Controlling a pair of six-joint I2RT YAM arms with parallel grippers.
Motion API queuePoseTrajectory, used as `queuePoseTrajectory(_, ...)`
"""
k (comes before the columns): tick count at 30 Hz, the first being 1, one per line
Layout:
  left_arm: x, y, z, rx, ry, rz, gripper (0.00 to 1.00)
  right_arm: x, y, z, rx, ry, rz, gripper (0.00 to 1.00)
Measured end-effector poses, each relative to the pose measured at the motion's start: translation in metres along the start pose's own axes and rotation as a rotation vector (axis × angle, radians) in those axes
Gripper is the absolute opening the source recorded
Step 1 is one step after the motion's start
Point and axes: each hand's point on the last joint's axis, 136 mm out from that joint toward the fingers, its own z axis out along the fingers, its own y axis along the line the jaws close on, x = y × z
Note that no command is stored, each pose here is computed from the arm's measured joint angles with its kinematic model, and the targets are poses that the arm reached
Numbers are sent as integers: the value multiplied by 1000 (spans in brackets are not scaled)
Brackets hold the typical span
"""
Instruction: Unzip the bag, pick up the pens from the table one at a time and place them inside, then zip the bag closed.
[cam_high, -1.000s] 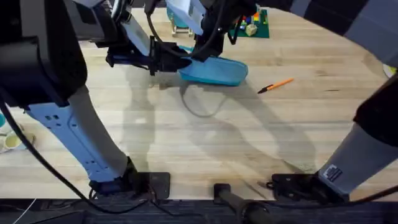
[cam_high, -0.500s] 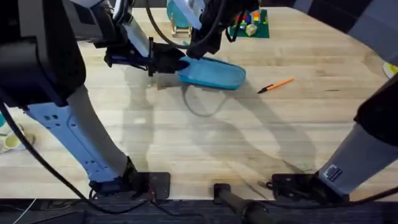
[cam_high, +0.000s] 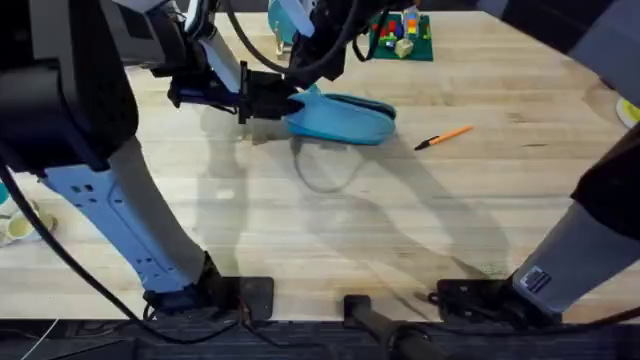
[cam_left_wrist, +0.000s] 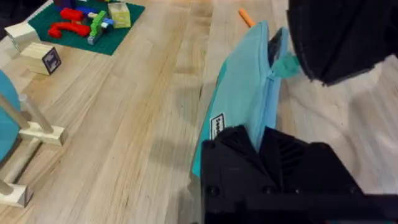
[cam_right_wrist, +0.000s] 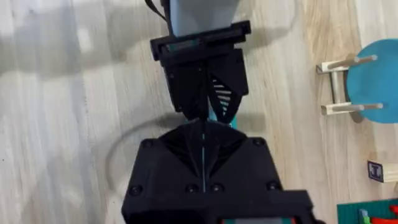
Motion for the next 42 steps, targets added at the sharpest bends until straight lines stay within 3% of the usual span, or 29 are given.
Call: queuePoseTrajectory(42, 1, 0, 0, 0, 3, 0, 42, -17, 9, 2, -32, -61, -26, 30)
